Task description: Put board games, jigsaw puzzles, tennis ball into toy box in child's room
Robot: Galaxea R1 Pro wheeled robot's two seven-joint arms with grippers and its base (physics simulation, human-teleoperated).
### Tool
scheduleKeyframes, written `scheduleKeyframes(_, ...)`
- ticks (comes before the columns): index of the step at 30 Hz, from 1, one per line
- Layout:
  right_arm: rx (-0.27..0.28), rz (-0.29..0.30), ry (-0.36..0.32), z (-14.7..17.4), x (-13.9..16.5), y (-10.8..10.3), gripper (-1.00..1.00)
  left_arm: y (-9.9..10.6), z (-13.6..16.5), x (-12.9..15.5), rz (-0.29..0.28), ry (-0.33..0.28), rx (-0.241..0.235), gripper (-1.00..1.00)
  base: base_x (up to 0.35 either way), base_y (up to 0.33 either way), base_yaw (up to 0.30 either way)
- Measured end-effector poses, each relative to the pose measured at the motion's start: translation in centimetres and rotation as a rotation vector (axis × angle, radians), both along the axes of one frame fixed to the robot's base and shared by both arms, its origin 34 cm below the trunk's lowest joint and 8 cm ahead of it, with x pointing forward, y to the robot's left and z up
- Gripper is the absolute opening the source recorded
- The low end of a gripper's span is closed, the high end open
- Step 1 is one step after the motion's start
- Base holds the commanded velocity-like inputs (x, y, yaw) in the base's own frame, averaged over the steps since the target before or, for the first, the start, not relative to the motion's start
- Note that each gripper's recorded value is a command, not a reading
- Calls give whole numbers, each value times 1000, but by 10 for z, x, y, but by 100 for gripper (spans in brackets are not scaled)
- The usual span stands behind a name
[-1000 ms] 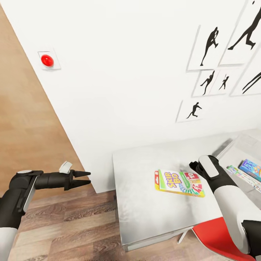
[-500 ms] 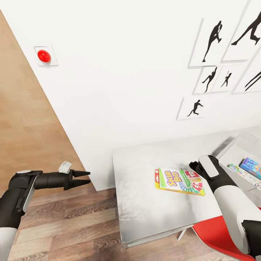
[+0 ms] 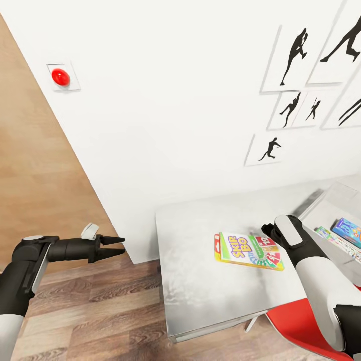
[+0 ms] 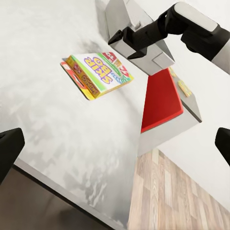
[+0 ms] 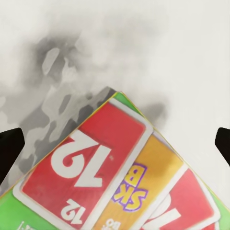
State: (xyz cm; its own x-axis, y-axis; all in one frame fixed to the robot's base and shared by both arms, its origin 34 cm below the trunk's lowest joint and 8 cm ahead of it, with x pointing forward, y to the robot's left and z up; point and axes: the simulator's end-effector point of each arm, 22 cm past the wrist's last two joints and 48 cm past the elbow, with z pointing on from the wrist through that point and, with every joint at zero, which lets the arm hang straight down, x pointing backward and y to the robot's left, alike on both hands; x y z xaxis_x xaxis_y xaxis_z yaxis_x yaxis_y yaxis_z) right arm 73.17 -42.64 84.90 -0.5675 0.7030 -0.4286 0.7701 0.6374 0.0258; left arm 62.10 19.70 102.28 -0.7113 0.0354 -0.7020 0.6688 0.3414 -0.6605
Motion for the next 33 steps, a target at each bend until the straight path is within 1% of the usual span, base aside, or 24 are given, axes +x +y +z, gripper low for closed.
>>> scheduleKeyframes(12, 0, 0, 3, -2, 0, 0, 100, 0, -1, 1, 3, 3, -1, 100, 0, 0, 0)
scheduleKeyframes(28, 0, 3, 27, -16, -4, 2, 100, 1, -13, 1, 4, 25, -1, 100, 0, 0, 0)
scheduleKeyframes(33, -2, 4, 29, -18, -4, 1, 100, 1, -14, 1, 4, 28, -2, 100, 0, 74, 0)
